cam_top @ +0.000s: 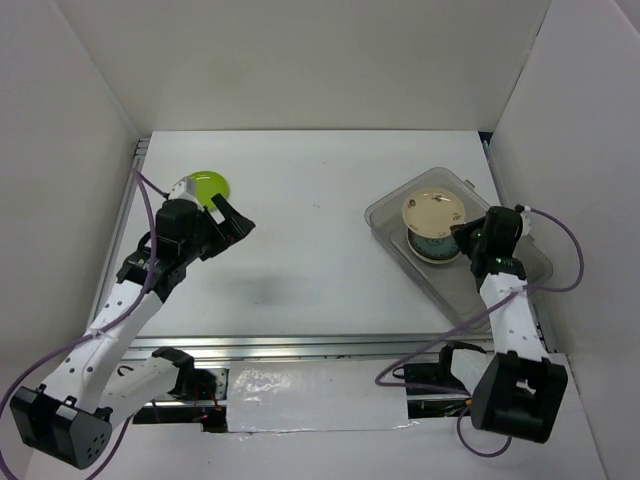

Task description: Place the plates into the plastic bin on the countertop

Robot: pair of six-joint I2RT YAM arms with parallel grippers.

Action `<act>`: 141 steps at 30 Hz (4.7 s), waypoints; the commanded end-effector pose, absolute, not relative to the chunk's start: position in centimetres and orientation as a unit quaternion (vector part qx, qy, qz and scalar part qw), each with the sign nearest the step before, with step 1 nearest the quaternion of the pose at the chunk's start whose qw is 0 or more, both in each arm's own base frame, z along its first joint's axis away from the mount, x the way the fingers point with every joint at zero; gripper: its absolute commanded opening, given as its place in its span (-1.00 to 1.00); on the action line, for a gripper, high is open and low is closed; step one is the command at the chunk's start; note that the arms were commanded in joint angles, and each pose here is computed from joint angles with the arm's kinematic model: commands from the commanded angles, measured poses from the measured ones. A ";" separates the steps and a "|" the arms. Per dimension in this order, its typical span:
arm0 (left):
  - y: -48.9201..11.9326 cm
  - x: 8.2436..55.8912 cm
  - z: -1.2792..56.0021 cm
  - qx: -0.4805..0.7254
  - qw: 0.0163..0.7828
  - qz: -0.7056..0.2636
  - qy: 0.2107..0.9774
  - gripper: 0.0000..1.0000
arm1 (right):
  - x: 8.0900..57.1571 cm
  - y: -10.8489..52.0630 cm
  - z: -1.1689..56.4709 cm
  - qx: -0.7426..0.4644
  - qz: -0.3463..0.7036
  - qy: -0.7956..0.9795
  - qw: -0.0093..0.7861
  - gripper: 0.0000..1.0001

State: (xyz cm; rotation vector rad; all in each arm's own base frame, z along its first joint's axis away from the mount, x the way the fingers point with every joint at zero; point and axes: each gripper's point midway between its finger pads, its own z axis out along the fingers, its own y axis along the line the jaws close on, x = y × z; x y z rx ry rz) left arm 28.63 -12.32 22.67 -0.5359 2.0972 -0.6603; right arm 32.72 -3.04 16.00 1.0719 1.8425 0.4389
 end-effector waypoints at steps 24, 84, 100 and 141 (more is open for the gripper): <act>-0.9 38.1 15.9 -0.384 0.428 -0.174 0.800 0.99 | 26.2 6.1 22.2 0.240 0.394 0.727 0.508 1.00; -24.2 27.0 22.0 -0.010 0.353 -0.430 0.831 -1.00 | 25.9 22.1 21.2 0.017 0.377 0.827 0.416 -1.00; -15.7 23.2 25.4 -0.041 0.425 -0.253 0.868 0.99 | 30.6 -1.9 18.1 0.419 0.192 0.739 0.491 -1.00; -1.4 20.9 33.2 -0.177 0.522 0.021 0.834 0.99 | 15.4 3.3 37.0 0.115 0.144 0.803 0.567 1.00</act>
